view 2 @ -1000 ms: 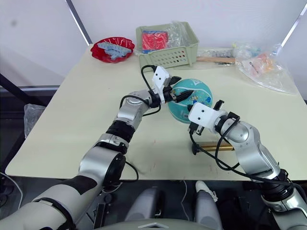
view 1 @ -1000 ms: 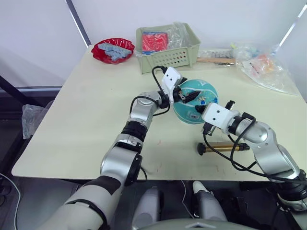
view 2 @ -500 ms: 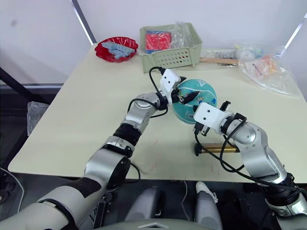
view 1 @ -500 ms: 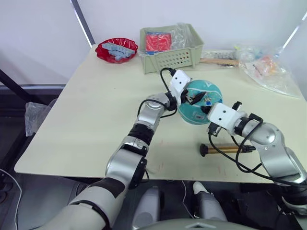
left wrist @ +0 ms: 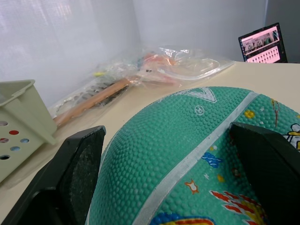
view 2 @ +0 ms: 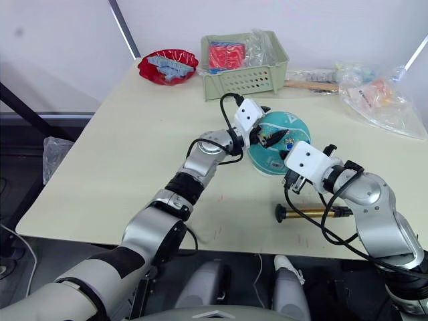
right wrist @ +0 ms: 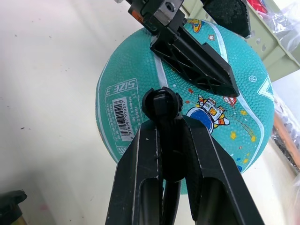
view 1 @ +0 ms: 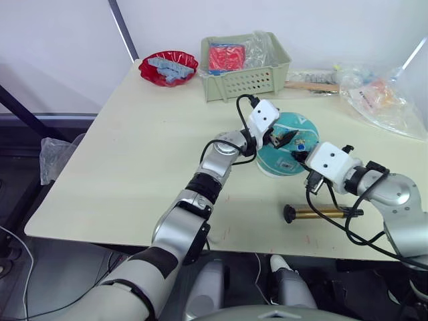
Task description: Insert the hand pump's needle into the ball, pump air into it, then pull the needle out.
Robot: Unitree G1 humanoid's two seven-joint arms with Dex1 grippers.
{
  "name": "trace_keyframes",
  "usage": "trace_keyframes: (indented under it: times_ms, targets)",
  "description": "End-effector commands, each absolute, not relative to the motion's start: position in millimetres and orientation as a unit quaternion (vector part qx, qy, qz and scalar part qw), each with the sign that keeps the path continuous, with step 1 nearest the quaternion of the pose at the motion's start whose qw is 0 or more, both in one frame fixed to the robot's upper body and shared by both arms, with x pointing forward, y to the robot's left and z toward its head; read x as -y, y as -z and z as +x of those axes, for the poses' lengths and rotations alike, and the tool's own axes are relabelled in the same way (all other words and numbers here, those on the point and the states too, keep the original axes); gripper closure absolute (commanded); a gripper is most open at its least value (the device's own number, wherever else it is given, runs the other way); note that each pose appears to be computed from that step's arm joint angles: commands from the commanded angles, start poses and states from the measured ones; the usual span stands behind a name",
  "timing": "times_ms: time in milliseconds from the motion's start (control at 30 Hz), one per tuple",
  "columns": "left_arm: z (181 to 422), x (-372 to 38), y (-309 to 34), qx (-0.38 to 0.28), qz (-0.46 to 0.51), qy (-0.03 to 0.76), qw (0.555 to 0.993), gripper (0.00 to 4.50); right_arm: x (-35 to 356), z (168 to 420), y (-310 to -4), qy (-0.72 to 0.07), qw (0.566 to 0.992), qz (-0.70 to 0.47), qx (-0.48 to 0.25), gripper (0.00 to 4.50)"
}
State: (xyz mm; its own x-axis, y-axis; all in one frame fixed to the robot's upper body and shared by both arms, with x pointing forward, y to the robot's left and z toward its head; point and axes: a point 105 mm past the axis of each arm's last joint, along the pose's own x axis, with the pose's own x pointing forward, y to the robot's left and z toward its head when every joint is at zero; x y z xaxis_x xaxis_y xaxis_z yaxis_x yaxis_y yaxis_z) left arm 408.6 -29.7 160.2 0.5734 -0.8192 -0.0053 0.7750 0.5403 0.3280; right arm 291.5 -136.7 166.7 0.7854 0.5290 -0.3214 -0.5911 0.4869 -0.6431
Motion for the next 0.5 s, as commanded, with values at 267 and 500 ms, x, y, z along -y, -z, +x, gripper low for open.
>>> trace_keyframes:
  times_ms: [267,500]
  targets:
    - [417,-17,-69,-0.09,0.181,0.382,0.902,0.0,112,254,-212,-0.38,0.824,-0.415,0.069,4.44]
    - [415,-14,-69,-0.086,0.172,0.388,0.901,0.0,123,258,-209,-0.361,0.831,-0.419,0.058,4.44]
